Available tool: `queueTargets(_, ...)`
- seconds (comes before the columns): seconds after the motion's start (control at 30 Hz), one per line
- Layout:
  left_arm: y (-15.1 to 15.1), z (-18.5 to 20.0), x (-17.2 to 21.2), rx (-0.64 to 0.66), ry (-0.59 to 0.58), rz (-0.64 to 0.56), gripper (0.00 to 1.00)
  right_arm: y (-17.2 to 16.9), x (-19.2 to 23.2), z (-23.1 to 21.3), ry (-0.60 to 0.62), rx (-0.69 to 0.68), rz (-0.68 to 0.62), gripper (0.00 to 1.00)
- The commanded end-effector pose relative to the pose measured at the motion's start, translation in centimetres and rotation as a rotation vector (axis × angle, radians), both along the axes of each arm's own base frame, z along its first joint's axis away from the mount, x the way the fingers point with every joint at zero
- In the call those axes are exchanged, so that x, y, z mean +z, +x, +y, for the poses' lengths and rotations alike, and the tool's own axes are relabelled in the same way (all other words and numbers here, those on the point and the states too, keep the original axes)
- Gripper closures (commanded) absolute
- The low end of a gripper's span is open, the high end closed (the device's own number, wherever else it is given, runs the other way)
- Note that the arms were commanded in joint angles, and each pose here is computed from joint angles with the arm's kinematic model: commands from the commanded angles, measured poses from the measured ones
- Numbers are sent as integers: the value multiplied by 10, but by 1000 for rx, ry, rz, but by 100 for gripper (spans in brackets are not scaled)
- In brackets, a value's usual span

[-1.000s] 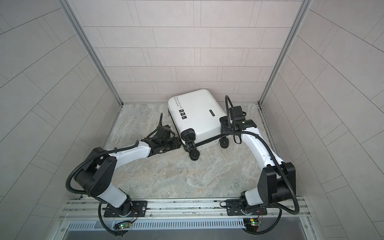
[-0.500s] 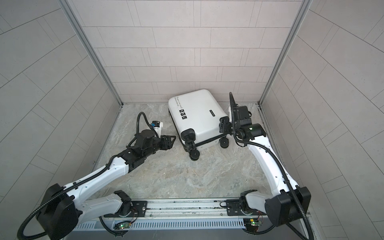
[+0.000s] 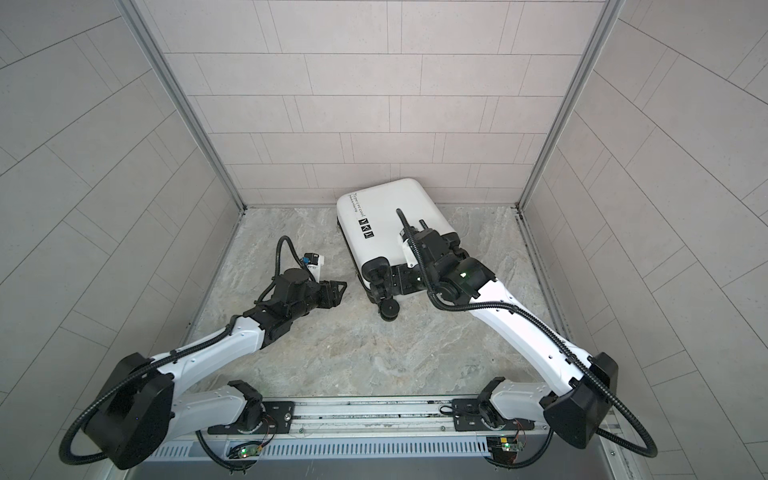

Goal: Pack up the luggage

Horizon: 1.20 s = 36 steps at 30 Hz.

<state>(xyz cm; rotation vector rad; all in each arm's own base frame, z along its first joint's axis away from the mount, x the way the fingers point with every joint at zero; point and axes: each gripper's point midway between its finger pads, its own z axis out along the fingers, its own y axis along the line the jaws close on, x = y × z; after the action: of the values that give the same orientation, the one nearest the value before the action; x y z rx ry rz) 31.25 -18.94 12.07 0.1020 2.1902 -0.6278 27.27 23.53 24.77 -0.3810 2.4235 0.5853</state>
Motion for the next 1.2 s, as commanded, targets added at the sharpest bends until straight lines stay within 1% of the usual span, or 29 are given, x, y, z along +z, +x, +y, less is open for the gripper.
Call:
queueTargets(0.0,9,-8,19,-13,-81,-97,31,-6,-10,12,-35,1,10,22)
queueTargets(0.23,3,-16,4,-80,-106,-136,33,-9,-42,34,-108,34,59,22)
queueTargets(0.33,3,-16,0,-81,-110,-157,33,-6,-52,39,-138,36,70,23)
queueTargets(0.5,5,-13,-5,-66,-110,-194,36,3,-65,44,-183,26,75,26)
queueTargets(0.57,7,-15,-6,-76,-104,-207,39,6,-69,45,-198,25,73,28)
queueTargets(0.63,8,-19,-7,-97,-103,-222,41,9,-71,46,-205,22,72,34)
queueTargets(0.8,12,-31,-14,-170,-73,-246,49,12,-67,46,-203,12,55,61)
queueTargets(0.9,17,-33,-18,-183,-41,-250,53,12,-59,44,-194,4,36,73)
queueTargets(1.07,24,-40,-15,-216,-6,-282,57,10,-45,34,-188,-14,4,85)
queueTargets(1.17,27,-45,-14,-249,11,-294,60,9,-38,29,-186,-25,-9,89)
